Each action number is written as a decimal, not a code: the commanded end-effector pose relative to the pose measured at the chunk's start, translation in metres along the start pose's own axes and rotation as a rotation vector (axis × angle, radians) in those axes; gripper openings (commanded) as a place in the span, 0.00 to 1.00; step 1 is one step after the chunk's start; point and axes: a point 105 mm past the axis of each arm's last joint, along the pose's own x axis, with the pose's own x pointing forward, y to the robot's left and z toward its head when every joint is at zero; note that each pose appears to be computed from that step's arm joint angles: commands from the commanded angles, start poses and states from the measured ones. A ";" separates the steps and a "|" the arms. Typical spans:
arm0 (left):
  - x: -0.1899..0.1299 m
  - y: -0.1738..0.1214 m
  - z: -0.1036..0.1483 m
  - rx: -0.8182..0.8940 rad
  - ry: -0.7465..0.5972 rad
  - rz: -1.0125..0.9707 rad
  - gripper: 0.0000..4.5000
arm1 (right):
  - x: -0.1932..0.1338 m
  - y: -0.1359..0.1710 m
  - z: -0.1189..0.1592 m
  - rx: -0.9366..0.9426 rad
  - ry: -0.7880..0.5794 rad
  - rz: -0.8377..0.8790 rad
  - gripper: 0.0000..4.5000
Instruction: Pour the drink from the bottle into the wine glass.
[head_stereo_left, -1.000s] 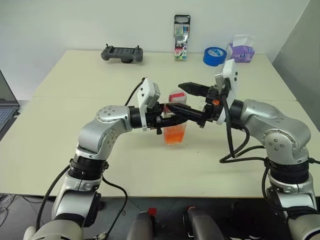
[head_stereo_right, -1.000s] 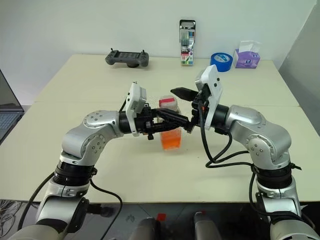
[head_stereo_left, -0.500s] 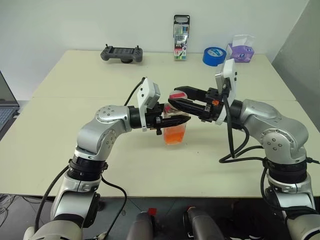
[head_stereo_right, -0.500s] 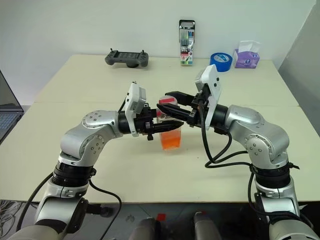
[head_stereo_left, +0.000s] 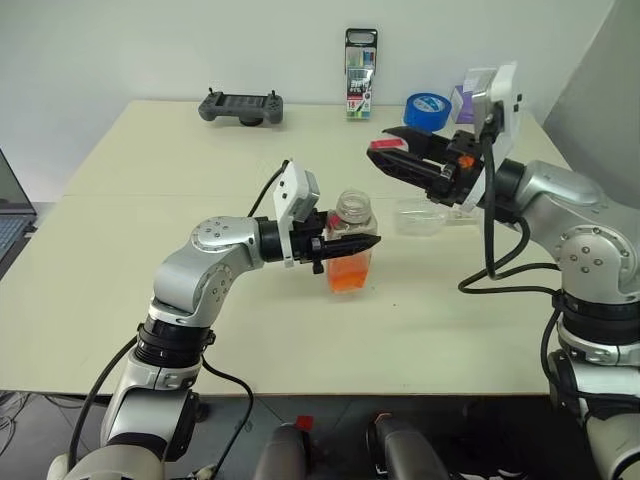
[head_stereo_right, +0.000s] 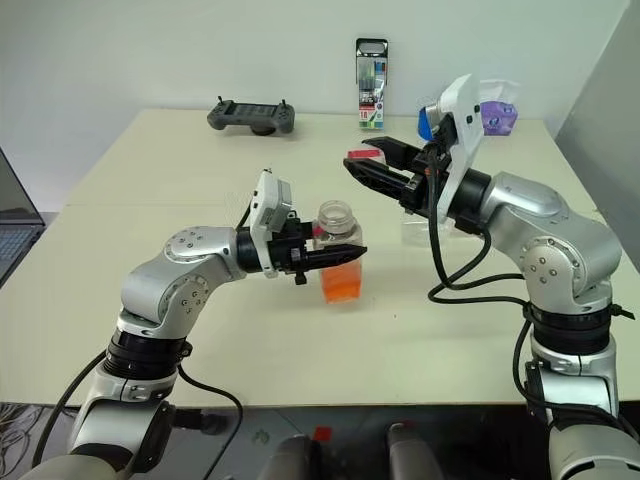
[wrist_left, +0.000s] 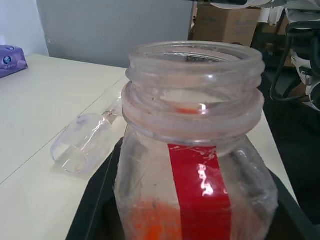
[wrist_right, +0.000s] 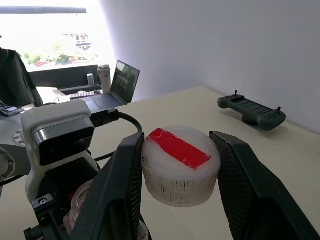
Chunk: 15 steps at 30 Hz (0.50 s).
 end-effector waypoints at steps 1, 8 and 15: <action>-0.003 -0.003 0.015 0.054 -0.036 -0.007 0.44 | -0.035 -0.017 -0.030 -0.017 0.058 -0.197 0.40; -0.002 -0.002 0.015 0.052 -0.039 0.001 0.44 | -0.111 -0.041 -0.138 -0.016 0.310 -0.685 0.40; 0.002 0.001 0.018 0.064 -0.041 -0.008 0.44 | -0.107 -0.036 -0.178 0.037 0.301 -0.785 0.55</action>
